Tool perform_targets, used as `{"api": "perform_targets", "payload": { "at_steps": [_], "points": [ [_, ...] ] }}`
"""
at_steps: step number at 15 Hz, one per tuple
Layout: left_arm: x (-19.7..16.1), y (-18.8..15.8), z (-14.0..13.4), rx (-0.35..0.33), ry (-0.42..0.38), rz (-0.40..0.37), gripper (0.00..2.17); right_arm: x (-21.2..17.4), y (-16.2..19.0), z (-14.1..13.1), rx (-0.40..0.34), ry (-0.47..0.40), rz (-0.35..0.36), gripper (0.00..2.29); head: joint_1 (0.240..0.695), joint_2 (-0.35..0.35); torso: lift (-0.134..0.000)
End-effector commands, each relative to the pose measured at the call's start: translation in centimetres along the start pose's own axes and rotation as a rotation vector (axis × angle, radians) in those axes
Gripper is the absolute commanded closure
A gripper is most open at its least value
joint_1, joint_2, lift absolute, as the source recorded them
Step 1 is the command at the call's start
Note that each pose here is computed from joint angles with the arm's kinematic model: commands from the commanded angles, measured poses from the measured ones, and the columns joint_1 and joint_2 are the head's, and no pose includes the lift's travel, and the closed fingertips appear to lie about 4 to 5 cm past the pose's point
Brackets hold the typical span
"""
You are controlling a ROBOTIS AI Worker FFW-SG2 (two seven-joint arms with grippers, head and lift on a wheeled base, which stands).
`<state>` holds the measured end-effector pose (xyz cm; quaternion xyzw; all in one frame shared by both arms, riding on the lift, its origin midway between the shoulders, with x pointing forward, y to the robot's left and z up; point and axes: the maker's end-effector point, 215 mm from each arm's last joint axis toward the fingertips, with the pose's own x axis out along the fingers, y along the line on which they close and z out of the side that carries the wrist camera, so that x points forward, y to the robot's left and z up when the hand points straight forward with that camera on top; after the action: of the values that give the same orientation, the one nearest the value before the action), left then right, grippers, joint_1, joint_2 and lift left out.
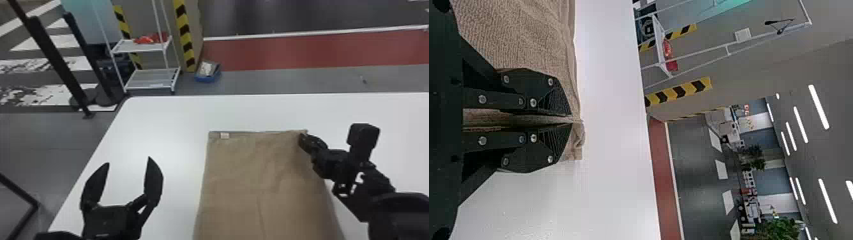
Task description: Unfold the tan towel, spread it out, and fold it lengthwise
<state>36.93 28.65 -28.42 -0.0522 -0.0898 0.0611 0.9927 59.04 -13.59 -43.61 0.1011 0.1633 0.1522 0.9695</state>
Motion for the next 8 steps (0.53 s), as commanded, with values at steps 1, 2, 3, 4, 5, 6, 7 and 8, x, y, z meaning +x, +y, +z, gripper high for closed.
{"api": "perform_targets", "payload": {
  "at_steps": [1,2,3,4,5,6,7,8],
  "points": [
    [0.2,0.0,0.3,0.001,-0.006,-0.001,0.0,-1.0,-0.2,2.1,0.005,-0.044,0.002,1.15,0.695,0.174,-0.123],
    [0.3,0.0,0.3,0.001,-0.007,-0.002,0.0,-1.4,-0.4,2.7,0.004,-0.055,-0.001,1.15,0.695,0.173,-0.123],
    [0.4,-0.1,0.4,0.0,-0.01,-0.006,0.0,-2.2,-0.9,3.7,0.006,-0.077,-0.006,1.15,0.695,0.168,-0.123],
    [0.5,-0.3,0.5,-0.004,-0.014,-0.01,0.0,-3.1,-1.6,4.5,0.022,-0.099,-0.015,1.15,0.695,0.164,-0.123],
    [0.6,-0.5,0.6,-0.007,-0.016,-0.024,0.0,-4.4,-3.1,5.6,0.021,-0.121,-0.034,1.15,0.695,0.157,-0.123],
    [0.9,-0.7,0.8,-0.009,-0.023,-0.031,0.0,-5.6,-4.3,6.4,0.037,-0.143,-0.05,1.15,0.695,0.15,-0.123],
    [1.1,-0.8,0.9,-0.008,-0.026,-0.034,0.0,-6.8,-5.4,7.2,0.063,-0.165,-0.054,1.15,0.695,0.12,-0.123],
    [1.3,-0.9,1.0,-0.01,-0.027,-0.035,0.0,-8.1,-6.7,7.9,0.075,-0.185,-0.06,1.15,0.695,0.105,-0.123]
  ]
}}
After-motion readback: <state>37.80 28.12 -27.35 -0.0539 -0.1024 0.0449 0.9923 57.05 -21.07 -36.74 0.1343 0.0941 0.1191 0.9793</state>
